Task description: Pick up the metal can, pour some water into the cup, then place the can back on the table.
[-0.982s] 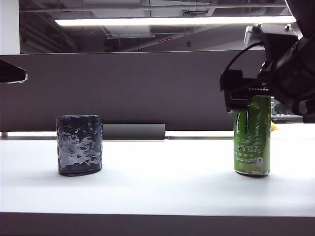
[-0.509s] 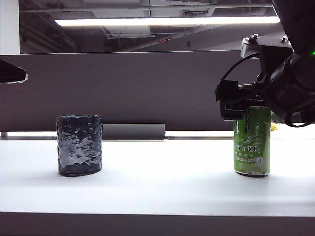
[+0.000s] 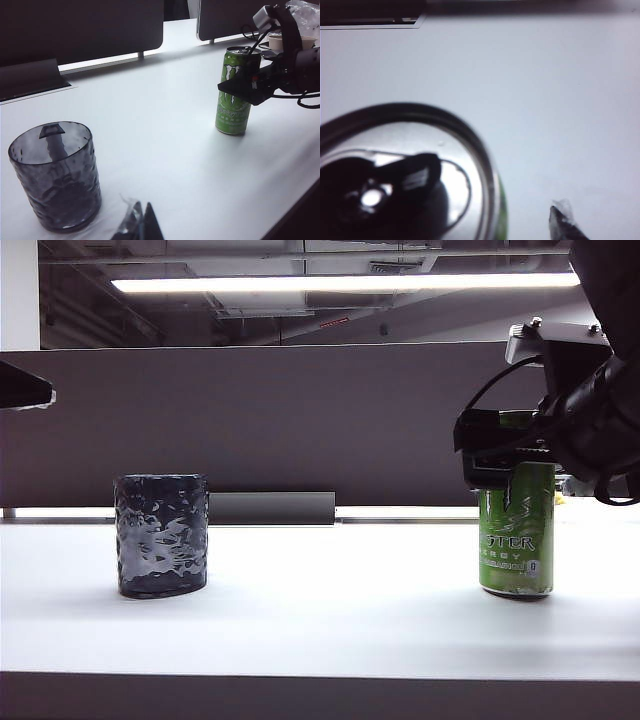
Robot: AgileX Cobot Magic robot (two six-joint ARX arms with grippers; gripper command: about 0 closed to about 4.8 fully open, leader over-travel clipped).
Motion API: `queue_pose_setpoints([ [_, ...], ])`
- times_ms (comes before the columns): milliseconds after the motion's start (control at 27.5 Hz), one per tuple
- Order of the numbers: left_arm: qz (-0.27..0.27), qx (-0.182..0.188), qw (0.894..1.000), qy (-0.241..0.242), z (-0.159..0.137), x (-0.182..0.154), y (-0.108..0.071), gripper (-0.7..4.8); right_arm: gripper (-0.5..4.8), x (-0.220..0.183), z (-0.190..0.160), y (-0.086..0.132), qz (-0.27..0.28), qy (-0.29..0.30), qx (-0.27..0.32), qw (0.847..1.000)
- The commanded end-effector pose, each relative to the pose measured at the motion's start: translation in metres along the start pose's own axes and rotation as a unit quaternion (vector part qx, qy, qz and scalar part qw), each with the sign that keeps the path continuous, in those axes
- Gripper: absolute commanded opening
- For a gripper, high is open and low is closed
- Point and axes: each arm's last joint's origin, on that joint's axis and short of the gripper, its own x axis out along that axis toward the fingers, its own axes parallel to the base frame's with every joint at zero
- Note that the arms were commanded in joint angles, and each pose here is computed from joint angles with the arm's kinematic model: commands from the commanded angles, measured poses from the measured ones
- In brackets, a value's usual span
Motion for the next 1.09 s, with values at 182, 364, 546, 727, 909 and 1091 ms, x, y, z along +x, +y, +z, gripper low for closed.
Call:
queue_pose_setpoints([
  [182,0.000,0.000,1.000,-0.006,0.0016,0.0000,0.0001,-0.05,4.79,-0.0002,0.0021,0.0016,0.018,-0.006,0.006,1.000],
  [364,0.000,0.000,1.000,-0.006,0.0016,0.0000,0.0001,-0.05,4.79,-0.0002,0.0021,0.0016,0.018,-0.005,0.006,1.000],
  [546,0.000,0.000,1.000,-0.006,0.0016,0.0000,0.0001,-0.05,4.79,-0.0002,0.0021,0.0016,0.018,-0.005,0.006,1.000],
  [727,0.000,0.000,1.000,-0.006,0.0015,0.0000,0.0001,-0.05,4.27,-0.0002,0.0021,0.0016,0.018,-0.005,0.006,1.000],
  [909,0.000,0.000,1.000,-0.006,0.0015,0.0000,0.0001,-0.05,4.26,-0.0002,0.0020,0.0016,0.018,-0.005,0.006,1.000],
  [1091,0.000,0.000,1.000,-0.006,0.0016,0.0000,0.0001,-0.05,3.31,-0.0002,0.0020,0.0016,0.018,-0.005,0.005,1.000],
])
